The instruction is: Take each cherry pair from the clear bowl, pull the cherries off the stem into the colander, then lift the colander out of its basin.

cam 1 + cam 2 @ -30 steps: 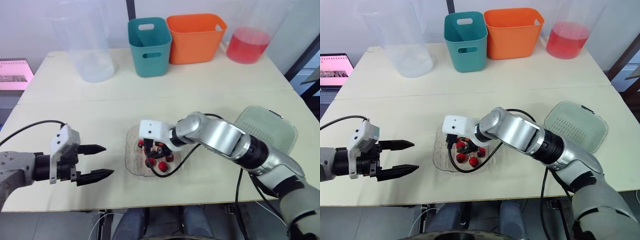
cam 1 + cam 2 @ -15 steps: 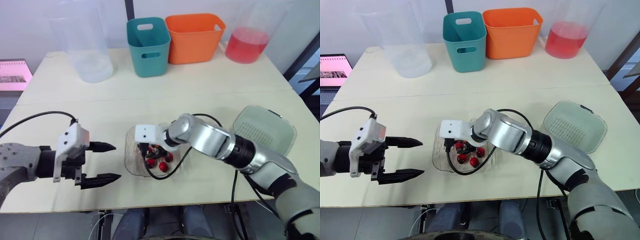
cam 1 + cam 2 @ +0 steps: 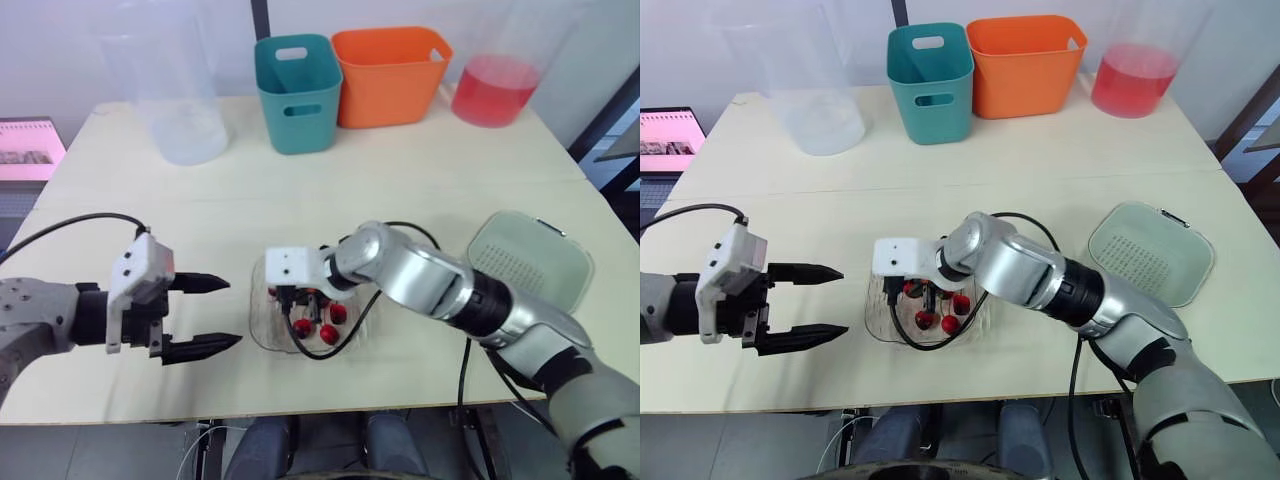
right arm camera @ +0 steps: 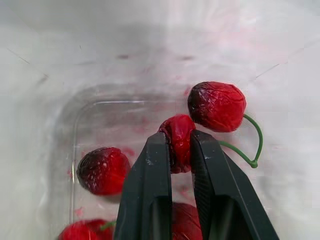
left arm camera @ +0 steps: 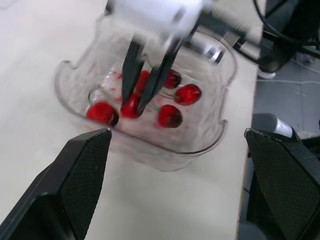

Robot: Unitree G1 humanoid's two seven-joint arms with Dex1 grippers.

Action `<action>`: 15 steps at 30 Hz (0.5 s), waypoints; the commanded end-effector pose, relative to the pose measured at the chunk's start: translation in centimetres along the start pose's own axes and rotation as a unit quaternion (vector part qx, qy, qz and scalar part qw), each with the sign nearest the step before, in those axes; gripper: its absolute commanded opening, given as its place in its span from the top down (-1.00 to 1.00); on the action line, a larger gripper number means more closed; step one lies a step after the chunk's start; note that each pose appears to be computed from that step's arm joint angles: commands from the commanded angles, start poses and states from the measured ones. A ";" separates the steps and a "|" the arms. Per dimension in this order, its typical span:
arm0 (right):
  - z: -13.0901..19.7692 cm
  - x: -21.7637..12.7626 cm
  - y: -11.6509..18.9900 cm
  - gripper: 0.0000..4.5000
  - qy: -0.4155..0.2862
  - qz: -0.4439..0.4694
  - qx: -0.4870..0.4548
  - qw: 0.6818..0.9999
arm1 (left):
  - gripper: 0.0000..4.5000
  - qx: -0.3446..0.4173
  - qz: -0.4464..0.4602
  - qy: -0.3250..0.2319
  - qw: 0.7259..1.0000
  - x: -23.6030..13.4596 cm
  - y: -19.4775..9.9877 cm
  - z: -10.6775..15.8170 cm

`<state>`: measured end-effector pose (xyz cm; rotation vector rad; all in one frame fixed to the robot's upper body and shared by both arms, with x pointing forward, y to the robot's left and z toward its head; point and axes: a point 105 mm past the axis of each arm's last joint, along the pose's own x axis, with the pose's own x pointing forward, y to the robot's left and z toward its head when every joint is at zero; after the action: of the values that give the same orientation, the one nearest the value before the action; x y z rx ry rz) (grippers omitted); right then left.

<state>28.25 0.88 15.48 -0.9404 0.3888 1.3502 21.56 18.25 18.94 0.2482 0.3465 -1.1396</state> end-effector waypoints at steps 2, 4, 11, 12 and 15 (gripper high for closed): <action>3.3 -5.1 0.6 0.88 -0.124 -0.022 -0.140 0.982 | -1.00 -0.015 0.038 -0.073 0.996 -1.5 2.6 2.3; 3.4 -6.8 0.4 0.88 -0.144 -0.048 -0.189 0.970 | -1.00 -0.028 0.038 -0.111 0.993 -1.8 3.6 3.8; 3.7 -9.2 -2.4 0.88 -0.102 -0.167 -0.380 0.904 | -1.00 -0.033 -0.044 -0.175 0.983 -0.3 5.3 9.8; 3.6 -9.1 -2.8 0.88 -0.092 -0.182 -0.402 0.893 | -1.00 -0.033 -0.058 -0.171 0.983 0.2 5.3 10.3; 3.2 -8.6 -4.0 0.88 -0.066 -0.217 -0.459 0.859 | -1.00 -0.030 -0.075 -0.142 0.987 2.0 5.9 10.8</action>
<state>29.08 -2.42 24.15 -1.5076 -0.5275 1.1977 28.89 15.16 28.34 -0.0208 0.1267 -1.2914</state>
